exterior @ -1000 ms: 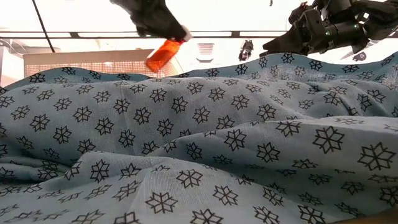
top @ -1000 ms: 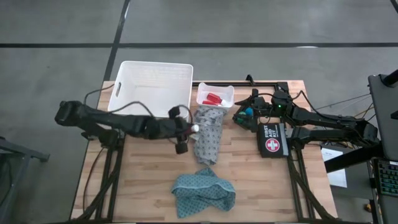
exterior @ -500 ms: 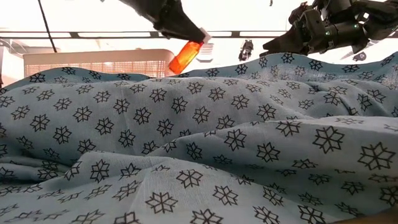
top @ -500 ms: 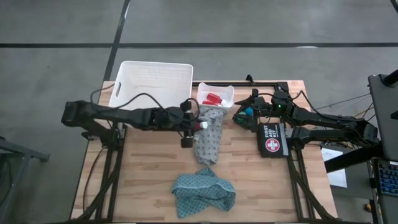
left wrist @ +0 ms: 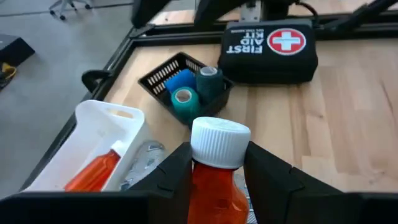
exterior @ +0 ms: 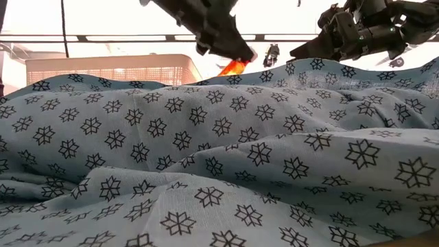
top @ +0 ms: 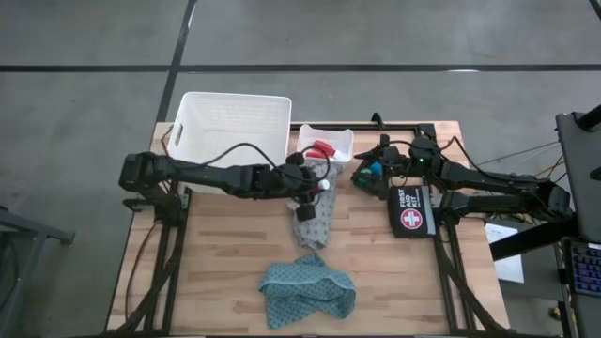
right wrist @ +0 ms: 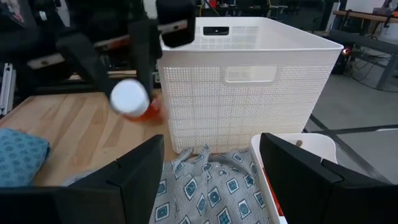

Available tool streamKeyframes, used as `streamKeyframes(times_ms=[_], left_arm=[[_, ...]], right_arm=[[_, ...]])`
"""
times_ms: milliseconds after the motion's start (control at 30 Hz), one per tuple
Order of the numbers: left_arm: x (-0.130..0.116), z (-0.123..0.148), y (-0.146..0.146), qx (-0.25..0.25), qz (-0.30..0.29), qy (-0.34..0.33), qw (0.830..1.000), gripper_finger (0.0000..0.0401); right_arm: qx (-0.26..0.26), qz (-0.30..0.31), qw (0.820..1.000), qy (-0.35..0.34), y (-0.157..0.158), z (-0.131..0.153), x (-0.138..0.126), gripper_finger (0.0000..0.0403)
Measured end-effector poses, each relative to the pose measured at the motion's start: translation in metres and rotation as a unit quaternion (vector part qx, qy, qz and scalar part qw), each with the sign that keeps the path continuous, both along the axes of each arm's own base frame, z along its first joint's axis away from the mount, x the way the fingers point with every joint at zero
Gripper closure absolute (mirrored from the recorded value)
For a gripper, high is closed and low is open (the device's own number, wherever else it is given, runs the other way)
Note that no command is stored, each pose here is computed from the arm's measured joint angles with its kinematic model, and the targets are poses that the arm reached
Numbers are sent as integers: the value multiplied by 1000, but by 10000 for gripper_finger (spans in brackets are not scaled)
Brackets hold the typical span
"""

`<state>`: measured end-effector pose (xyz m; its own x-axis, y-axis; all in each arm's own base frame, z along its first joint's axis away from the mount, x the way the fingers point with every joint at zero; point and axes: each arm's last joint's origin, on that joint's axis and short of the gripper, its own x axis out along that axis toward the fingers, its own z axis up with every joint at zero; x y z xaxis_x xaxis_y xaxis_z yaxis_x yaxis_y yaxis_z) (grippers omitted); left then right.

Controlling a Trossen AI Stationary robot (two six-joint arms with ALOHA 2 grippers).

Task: Pick & Place Medicine items
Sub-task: Put the red medicine bottle into the small white bin

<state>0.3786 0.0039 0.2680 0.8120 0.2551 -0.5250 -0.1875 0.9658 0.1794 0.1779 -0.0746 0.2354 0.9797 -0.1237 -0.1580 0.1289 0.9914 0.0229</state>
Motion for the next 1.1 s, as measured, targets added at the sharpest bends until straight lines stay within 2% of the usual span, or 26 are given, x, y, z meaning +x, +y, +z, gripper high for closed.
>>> streamKeyframes(times_ms=[267,600,800,900,1100], left_arm=[[10,-5,-5,-20,7,-37,999,277],[13,-4,-4,-17,6,-51,999,277],[15,-5,-4,-17,6,-60,998,277],[17,0,-3,-18,6,-87,996,276],[24,11,-3,49,-24,-145,988,276]], right_arm=[[1,0,1000,2,0,0,0,137],[1,0,1000,3,0,-1,0,149],[2,0,1000,3,0,-1,0,143],[1,0,1000,3,0,-1,0,138],[2,0,1000,3,0,-1,0,137]])
